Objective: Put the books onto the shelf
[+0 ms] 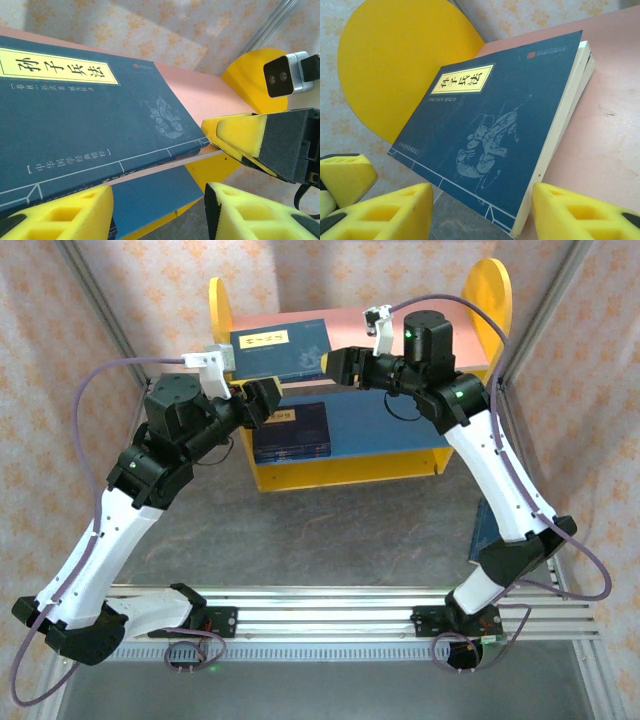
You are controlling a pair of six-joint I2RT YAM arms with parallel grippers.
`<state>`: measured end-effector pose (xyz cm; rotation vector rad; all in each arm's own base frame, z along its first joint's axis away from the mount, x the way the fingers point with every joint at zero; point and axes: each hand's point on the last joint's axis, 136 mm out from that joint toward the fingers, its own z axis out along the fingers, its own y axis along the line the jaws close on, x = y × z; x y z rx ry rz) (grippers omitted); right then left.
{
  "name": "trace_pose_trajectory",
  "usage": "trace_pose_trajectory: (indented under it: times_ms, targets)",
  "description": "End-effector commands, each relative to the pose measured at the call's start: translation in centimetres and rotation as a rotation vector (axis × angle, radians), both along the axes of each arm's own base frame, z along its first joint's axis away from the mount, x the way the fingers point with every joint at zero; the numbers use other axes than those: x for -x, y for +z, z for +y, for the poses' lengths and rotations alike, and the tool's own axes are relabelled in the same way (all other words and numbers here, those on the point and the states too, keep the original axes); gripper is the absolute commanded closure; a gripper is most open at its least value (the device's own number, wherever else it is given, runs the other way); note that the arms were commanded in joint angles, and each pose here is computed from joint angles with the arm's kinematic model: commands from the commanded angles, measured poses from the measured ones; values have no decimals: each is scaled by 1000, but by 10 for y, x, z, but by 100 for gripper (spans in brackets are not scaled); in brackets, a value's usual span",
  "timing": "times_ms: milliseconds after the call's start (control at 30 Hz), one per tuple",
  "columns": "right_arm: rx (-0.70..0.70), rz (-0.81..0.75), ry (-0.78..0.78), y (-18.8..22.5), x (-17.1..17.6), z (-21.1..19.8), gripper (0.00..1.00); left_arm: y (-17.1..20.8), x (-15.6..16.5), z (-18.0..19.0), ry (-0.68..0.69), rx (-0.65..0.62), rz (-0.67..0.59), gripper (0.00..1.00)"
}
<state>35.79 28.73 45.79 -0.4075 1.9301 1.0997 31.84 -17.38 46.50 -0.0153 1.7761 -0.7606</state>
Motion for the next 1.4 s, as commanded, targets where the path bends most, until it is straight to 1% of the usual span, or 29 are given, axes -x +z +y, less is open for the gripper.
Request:
trace_pose_trajectory:
  times_ms: [0,1367]
  targets:
    - [17,89,45,-22,9,6,46,-3,-2,1,18,-18,2,49]
    - [-7,92,77,-19,7,15,46,-13,-12,1,42,-68,17,49]
